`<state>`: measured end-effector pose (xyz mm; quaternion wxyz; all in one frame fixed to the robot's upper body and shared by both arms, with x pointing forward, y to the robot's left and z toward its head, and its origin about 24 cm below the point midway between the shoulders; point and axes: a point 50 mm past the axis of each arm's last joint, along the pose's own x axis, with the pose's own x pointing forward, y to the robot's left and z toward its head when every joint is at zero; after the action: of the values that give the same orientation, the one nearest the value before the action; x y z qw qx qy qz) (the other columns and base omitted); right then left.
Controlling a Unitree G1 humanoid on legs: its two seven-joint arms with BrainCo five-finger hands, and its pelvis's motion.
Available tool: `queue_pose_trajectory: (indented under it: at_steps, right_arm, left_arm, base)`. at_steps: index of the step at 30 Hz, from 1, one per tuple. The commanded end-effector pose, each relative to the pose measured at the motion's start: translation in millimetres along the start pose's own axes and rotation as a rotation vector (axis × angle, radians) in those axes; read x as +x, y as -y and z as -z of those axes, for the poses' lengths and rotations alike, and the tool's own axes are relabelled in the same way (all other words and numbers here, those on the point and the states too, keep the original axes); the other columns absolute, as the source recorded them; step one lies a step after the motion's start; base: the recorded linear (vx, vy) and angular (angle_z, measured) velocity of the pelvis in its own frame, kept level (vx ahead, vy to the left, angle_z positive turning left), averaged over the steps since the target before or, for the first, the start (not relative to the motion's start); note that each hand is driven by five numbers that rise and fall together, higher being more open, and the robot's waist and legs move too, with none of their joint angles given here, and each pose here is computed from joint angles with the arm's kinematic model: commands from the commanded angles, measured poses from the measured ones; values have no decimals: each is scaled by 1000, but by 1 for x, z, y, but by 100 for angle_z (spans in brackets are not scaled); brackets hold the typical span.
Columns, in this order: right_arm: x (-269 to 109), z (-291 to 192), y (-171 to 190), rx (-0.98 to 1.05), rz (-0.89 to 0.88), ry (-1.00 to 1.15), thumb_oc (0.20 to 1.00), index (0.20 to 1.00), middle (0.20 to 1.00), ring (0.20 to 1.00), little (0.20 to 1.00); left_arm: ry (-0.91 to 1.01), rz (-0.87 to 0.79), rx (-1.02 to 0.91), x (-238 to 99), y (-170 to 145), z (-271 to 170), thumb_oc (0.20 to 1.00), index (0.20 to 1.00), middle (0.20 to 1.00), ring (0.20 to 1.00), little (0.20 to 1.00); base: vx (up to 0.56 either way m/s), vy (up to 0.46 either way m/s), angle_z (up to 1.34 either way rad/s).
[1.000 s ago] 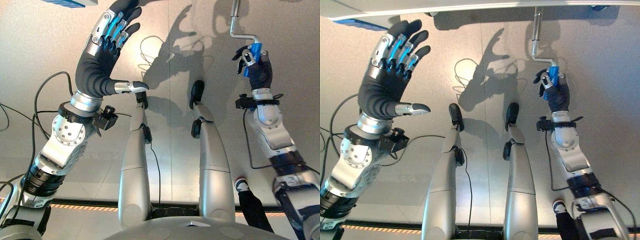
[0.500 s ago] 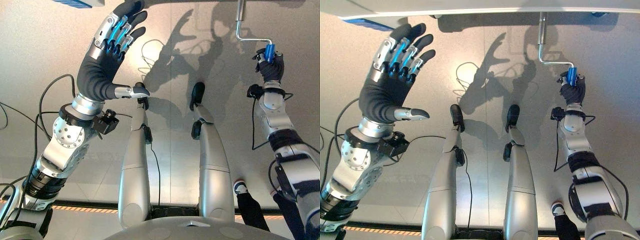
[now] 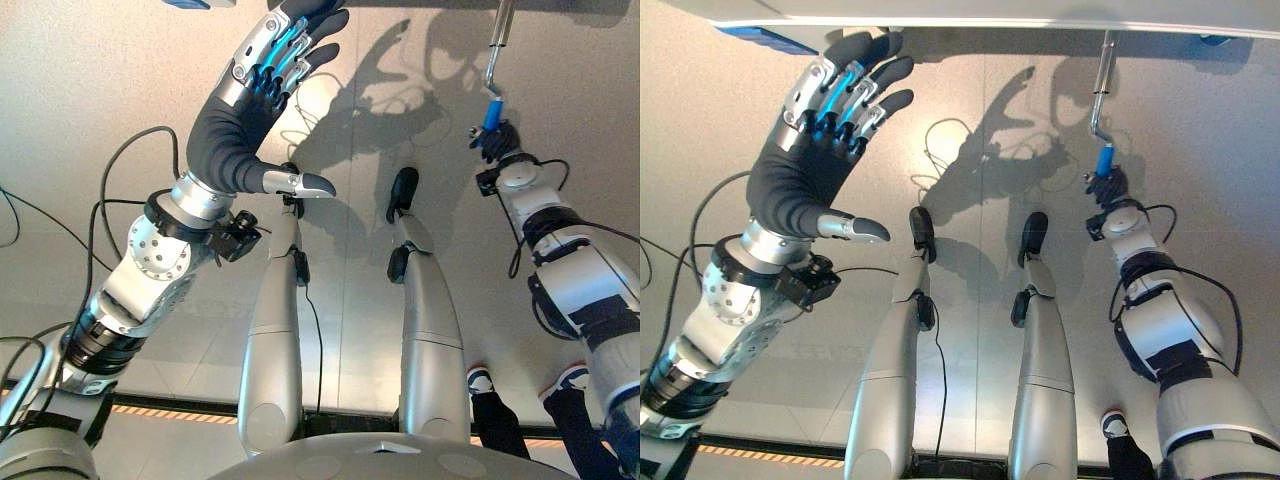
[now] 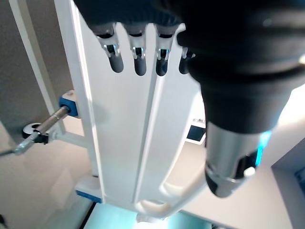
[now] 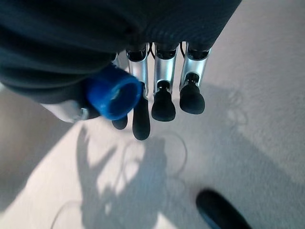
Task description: Raise the hospital bed
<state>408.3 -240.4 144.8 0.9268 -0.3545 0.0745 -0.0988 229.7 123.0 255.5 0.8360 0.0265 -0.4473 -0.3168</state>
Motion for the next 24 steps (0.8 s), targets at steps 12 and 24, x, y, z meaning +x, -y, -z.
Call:
queue_pose_trajectory:
  at_steps: [12, 24]
  right_arm:
    - [-64, -98, -167, -295, -481, 494, 200, 200, 200, 200, 200]
    - [-126, -181, -87, 53, -336, 1128, 200, 200, 200, 200, 200]
  left_arm:
    - [98, -101, -18, -4, 4, -13, 1000, 1000, 1000, 1000, 1000]
    - [118, -82, 72, -7, -1, -23, 1000, 1000, 1000, 1000, 1000]
  base:
    - [0, 0, 0]
    - [3, 0, -2]
